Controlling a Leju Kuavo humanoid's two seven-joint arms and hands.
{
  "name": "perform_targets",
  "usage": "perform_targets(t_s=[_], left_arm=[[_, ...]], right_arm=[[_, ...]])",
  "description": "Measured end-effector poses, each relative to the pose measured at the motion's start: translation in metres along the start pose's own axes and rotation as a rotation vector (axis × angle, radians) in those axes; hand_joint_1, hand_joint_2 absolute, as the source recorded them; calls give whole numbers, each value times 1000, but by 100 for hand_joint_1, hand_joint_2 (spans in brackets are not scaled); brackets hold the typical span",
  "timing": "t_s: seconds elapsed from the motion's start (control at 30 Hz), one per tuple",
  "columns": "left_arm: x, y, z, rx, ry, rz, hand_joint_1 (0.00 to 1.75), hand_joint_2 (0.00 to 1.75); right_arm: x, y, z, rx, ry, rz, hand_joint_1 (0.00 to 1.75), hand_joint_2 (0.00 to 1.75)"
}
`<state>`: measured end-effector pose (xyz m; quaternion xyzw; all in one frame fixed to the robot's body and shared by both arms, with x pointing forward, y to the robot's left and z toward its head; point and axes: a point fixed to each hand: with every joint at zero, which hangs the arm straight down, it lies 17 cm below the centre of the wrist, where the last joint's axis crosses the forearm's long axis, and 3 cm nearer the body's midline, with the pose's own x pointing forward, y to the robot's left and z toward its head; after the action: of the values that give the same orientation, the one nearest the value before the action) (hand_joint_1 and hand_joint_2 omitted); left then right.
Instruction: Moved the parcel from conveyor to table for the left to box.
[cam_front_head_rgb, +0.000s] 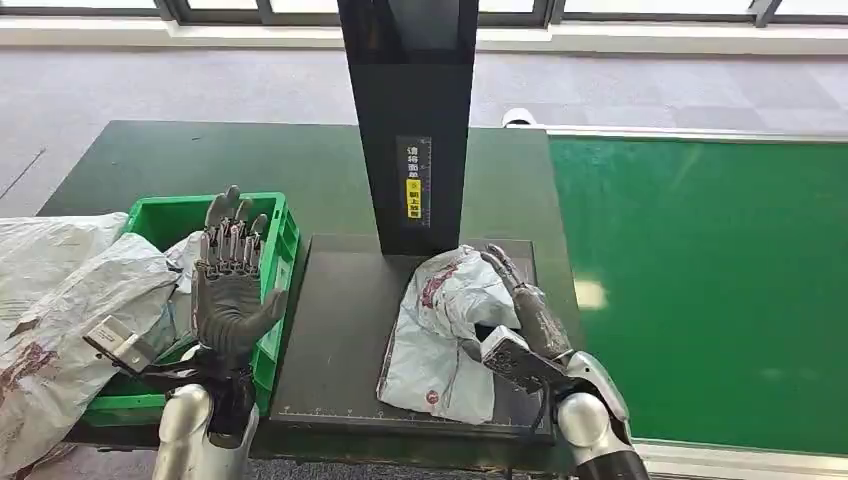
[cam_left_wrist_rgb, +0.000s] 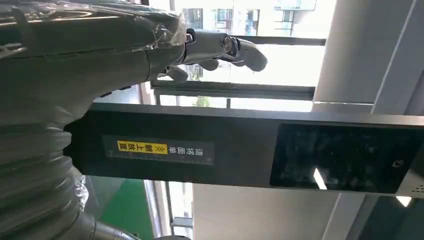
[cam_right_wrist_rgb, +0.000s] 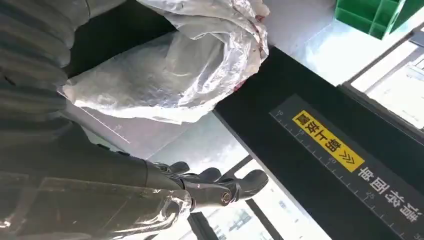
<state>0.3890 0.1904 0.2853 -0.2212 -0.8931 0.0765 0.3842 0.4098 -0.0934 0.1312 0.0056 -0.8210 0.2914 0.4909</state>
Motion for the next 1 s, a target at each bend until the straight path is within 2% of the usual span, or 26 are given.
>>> perform_targets(t_s=[0.1,0.13,0.27,0.3,1.0], left_arm=[[0,0,0,0,0,-1,0,175],[-1,1,0,3,2,-6,0,175],[-3,5,-1,26,13,-35,0,175],[-4,5,-1,29,16,-39,0,175],[-4,6,-2,36,16,-48,0,175]], right_arm=[[1,-2,0,-6,-3,3,0,175],[2,-9,-1,-43,-13,13,0,175],[11,-93,4,-429,-3,161,0,175],[11,-99,5,-446,0,166,0,175],[17,-111,9,-486,-3,162,0,175]])
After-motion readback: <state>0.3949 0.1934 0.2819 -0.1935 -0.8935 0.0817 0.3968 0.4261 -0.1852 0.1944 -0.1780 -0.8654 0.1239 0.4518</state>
